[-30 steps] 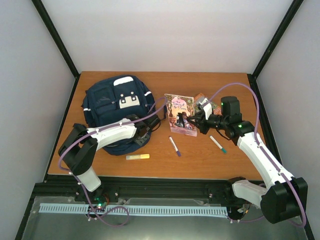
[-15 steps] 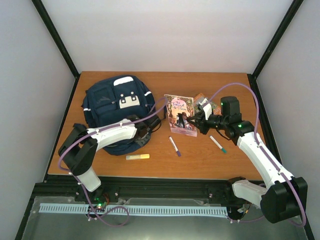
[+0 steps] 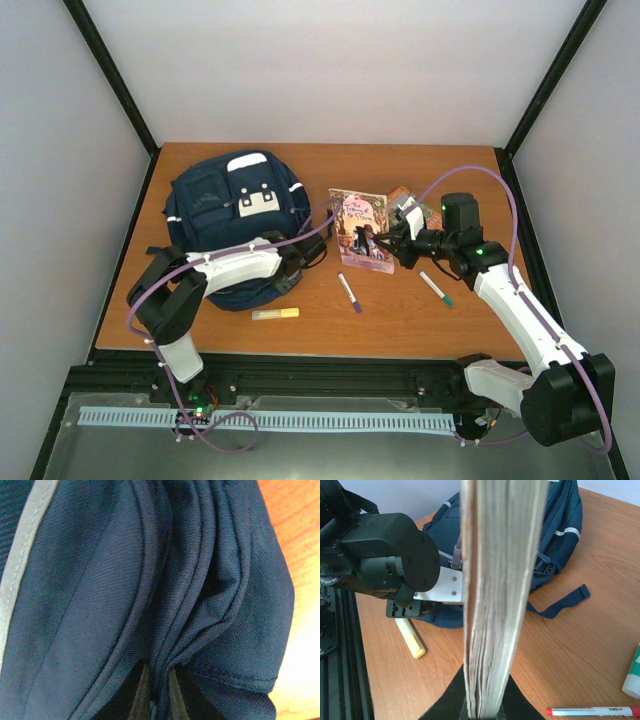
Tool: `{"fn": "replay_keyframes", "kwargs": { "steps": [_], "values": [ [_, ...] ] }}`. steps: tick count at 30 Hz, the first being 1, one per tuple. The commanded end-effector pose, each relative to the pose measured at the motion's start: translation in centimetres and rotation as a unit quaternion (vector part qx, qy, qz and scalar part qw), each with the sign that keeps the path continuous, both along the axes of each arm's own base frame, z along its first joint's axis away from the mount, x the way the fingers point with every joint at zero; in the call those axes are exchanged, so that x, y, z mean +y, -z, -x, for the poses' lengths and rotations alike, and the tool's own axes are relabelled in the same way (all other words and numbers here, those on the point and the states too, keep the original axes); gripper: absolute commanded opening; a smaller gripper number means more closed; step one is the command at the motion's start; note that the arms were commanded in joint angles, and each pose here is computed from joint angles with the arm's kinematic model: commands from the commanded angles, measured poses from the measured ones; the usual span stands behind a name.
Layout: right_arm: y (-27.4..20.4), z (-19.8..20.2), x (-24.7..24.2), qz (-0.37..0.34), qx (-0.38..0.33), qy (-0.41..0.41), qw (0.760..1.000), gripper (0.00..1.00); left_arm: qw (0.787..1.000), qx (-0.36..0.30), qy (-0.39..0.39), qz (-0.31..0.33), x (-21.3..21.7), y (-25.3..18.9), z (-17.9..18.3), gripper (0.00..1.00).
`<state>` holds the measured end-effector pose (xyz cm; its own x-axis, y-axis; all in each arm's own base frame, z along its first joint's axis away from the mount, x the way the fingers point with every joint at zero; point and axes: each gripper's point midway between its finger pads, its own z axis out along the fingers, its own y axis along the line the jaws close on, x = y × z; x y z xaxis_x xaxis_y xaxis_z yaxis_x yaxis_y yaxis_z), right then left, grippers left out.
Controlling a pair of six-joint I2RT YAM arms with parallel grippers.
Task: Pack the student bag
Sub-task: Place the book in the student bag.
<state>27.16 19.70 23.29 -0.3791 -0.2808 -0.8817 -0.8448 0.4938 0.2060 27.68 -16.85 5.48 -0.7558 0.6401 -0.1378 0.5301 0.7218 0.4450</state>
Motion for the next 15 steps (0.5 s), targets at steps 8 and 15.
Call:
{"fn": "replay_keyframes", "kwargs": {
  "steps": [8,15],
  "values": [
    [-2.4,-2.0,-1.2,-0.006,-0.013,0.067,0.998,0.03,0.995,-0.092,-0.009,0.046,-1.5,-8.4,-2.8,0.01],
    [-4.8,-1.7,-0.3,-0.021,0.048,0.049,0.997,0.03,0.977,-0.183,0.01,0.113,-3.4,-16.1,-5.1,0.01]
  ]
}}
